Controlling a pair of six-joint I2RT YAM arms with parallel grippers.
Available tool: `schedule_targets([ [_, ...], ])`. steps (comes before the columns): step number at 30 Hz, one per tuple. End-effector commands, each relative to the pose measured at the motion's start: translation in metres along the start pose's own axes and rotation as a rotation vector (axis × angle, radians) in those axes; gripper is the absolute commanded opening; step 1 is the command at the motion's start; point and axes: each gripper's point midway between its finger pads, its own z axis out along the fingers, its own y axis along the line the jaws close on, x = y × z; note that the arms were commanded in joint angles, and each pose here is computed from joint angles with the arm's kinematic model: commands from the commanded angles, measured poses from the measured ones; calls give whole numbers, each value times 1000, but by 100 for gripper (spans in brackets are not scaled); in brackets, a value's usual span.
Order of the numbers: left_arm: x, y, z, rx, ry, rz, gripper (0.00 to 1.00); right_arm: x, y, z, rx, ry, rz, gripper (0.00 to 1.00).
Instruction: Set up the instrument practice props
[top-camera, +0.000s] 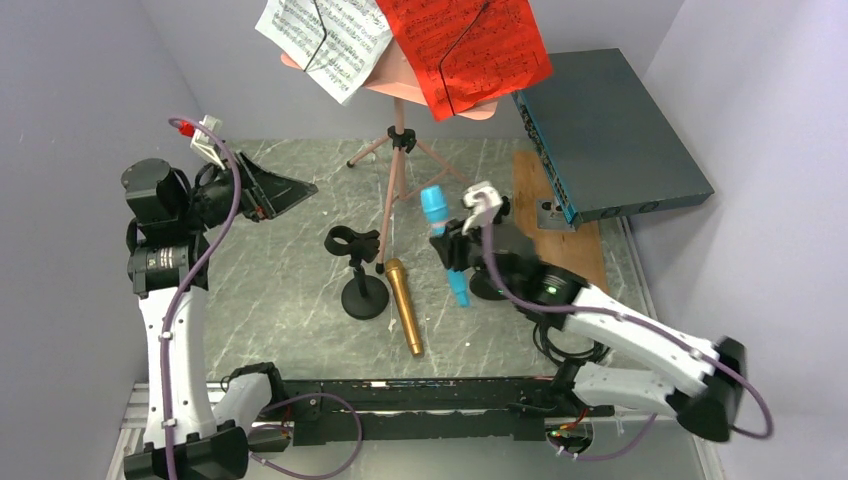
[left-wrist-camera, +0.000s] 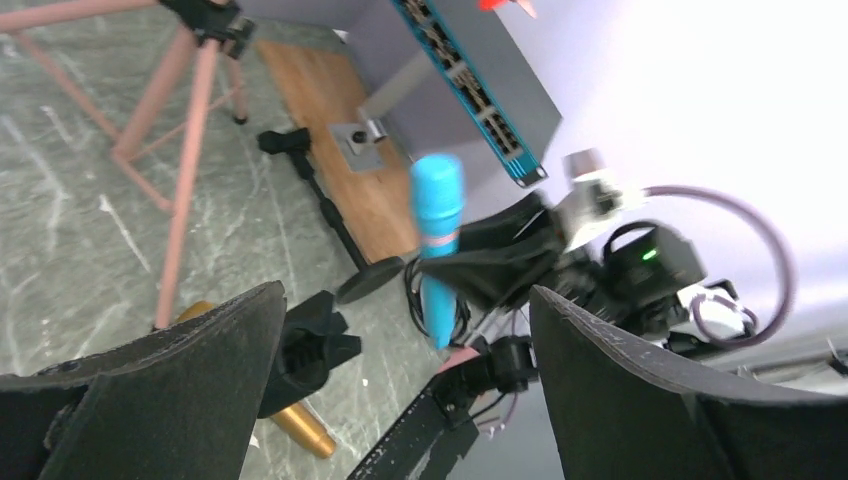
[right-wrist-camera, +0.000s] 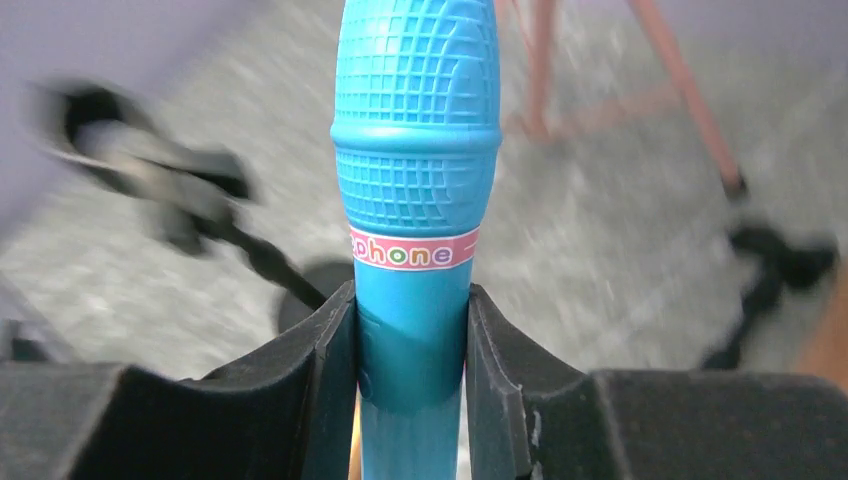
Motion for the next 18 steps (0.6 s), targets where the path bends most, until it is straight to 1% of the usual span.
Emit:
schedule_targets([
  [1, 4, -32, 0, 106, 19, 115, 97, -107, 65, -63, -447, -478, -156, 0],
  [3, 8, -21, 2, 65, 13, 92, 97, -141, 90, -91, -591, -651, -188, 0],
  [4, 11, -15, 3, 44, 12, 77, 97, -160, 98, -101, -625, -730, -210, 0],
  [6, 17, 0, 3, -17, 12, 52, 97, -195, 113, -110, -670, -856, -197, 0],
  [7, 20, 7, 2, -48, 11, 47, 97, -206, 120, -114, -699, -923, -201, 0],
  [10, 25, 22, -5, -154, -11, 69, 97, -222, 135, -121, -789, -1105, -140, 0],
  [13, 26, 39, -18, -301, -48, 73, 97, -237, 143, -120, -827, -1214, -78, 0],
  [16, 24, 63, -40, -520, -111, 42, 98, -245, 151, -110, -820, -1264, -16, 0],
  [18, 26, 74, -52, -613, -126, 36, 99, -249, 157, -102, -809, -1270, -3, 0],
])
